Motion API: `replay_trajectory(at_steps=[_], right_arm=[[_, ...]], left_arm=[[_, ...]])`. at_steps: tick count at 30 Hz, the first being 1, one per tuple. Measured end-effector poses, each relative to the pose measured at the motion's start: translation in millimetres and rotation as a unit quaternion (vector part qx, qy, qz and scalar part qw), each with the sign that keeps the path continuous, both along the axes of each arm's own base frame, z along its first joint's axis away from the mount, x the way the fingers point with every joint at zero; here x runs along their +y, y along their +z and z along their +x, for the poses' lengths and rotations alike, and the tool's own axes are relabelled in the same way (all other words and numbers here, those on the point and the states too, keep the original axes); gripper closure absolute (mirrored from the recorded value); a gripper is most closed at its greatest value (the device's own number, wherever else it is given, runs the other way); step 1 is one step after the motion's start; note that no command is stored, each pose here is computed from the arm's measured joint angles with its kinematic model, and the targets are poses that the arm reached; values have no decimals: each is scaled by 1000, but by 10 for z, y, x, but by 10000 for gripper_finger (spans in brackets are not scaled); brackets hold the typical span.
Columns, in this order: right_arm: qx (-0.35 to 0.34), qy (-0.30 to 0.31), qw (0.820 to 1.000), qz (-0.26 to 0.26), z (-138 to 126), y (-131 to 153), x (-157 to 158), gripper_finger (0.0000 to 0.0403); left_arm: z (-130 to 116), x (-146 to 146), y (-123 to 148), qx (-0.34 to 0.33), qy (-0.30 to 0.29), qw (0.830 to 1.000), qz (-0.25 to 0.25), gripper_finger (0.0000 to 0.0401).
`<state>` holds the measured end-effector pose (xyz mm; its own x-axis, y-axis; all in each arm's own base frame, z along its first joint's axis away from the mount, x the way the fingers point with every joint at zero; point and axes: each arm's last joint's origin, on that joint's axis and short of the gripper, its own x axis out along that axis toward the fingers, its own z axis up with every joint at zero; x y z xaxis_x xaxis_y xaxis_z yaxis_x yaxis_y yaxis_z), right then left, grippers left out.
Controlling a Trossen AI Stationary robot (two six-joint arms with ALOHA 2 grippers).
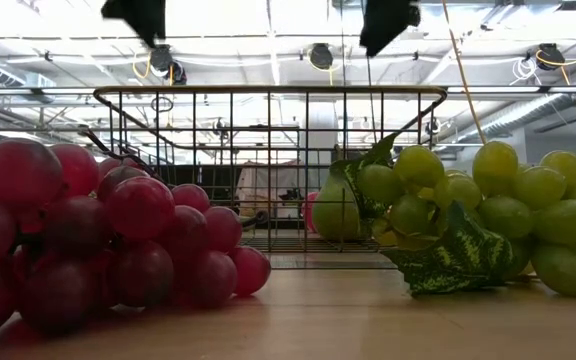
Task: Build produce basket
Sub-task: Put the top dark red apple into the gold wire basket
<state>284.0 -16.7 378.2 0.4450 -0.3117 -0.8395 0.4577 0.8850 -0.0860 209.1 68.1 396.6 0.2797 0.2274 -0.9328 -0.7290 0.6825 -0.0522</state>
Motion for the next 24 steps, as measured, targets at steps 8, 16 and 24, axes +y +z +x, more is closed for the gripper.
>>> replay_trajectory(at_steps=[8,16,24], right_arm=[[-13,6,997,-74,-354,270,-385,235],[-7,60,997,-56,-507,298,-795,238],[-3,90,994,-53,-561,297,-907,238]], left_arm=[[-138,395,-679,84,100,986,-102,99],[-123,475,-1172,88,119,982,-120,11],[-63,467,-1493,89,68,992,-64,26]])
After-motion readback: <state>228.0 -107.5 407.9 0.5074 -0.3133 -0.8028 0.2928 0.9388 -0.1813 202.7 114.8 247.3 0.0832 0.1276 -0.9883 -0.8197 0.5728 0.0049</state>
